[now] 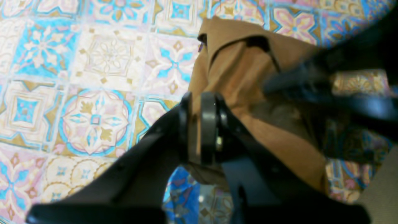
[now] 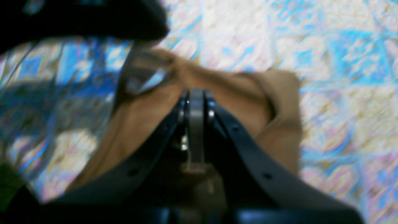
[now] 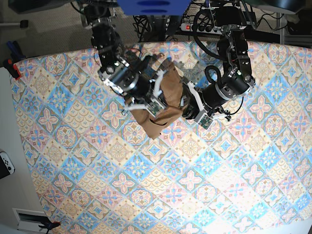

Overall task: Layout the t-shirt on the table in an organized manner, then fold the t-shirt properly
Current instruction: 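Grasp the bundle with both grippers and fold it over once more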

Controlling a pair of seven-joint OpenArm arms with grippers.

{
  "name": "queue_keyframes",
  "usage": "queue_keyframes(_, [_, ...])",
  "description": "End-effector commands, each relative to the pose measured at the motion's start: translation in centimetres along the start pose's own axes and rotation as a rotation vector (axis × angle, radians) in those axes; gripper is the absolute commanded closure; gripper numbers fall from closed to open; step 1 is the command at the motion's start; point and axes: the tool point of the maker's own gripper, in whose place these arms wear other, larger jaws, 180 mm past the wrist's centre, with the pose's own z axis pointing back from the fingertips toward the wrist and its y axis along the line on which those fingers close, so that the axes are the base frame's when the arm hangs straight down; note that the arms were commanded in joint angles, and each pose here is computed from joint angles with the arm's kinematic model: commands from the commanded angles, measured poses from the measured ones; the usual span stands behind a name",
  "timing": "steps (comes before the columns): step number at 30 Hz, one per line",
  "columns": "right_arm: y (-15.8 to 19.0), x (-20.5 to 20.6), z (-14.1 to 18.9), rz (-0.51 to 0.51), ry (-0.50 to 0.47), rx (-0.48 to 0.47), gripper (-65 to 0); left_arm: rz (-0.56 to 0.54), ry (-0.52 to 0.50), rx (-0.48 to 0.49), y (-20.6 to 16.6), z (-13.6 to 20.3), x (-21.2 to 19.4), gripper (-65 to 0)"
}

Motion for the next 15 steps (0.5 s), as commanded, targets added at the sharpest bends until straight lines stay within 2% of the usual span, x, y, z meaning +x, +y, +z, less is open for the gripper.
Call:
queue_keyframes(1, [-2.1, 1.1, 0.8, -0.019, -0.048, -0.064, 0.0, -0.021, -0.064, -0.002, -0.1, 0.4, 1.9, -2.0])
queue_keyframes(3, [-4.9, 0.3, 1.8, -0.058, -0.04, -0.139, 0.0, -0.032, -0.058, -0.019, -0.8, 0.2, 2.0, 0.0])
queue_keyframes(7, [-9.5, -1.3, 3.7, -0.152, -0.031, -0.276, 0.0, -0.097, 0.034, -0.114, -4.3, -0.8, 1.1, 0.0])
queue_keyframes(9, [-10.8, -2.0, 4.5, -0.176, -0.023, -0.318, 0.0, -0.139, 0.063, -0.173, -6.4, -1.3, 0.8, 0.0])
queue_keyframes(15, [-12.6, -3.3, 5.8, -0.21, -0.009, -0.377, 0.0, -0.33, 0.142, -0.244, -11.3, -2.7, -0.1, 0.0])
